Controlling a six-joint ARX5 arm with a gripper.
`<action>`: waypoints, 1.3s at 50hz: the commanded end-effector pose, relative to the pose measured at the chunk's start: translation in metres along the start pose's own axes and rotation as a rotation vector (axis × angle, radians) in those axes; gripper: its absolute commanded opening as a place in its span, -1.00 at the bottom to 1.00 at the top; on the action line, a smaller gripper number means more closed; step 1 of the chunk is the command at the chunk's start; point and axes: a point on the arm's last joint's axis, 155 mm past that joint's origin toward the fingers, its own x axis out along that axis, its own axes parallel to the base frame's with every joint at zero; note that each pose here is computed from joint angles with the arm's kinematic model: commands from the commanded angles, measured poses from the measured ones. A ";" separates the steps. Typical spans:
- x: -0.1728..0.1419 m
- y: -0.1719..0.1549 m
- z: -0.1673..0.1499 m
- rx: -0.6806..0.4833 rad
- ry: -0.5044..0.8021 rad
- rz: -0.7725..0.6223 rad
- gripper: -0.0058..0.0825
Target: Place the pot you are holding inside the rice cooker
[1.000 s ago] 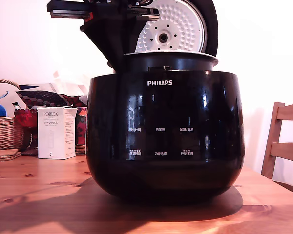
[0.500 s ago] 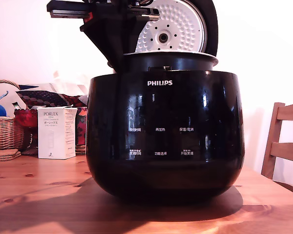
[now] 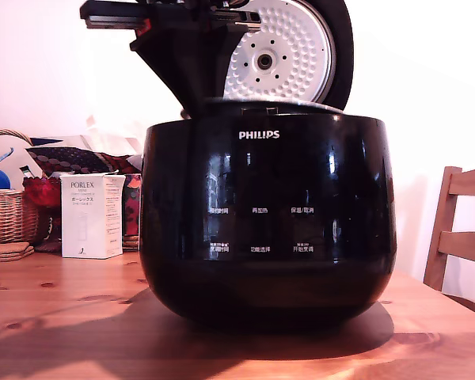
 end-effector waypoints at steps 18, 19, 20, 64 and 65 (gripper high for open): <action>-0.025 0.021 0.006 -0.058 -0.016 0.068 -0.60; -0.027 0.022 0.006 -0.058 -0.016 0.070 -0.61; -0.029 0.022 0.006 -0.058 -0.016 0.071 -0.61; -0.053 0.006 -0.115 -1.306 0.240 0.235 -0.92; -0.055 0.005 -0.119 -1.318 0.239 0.239 -0.92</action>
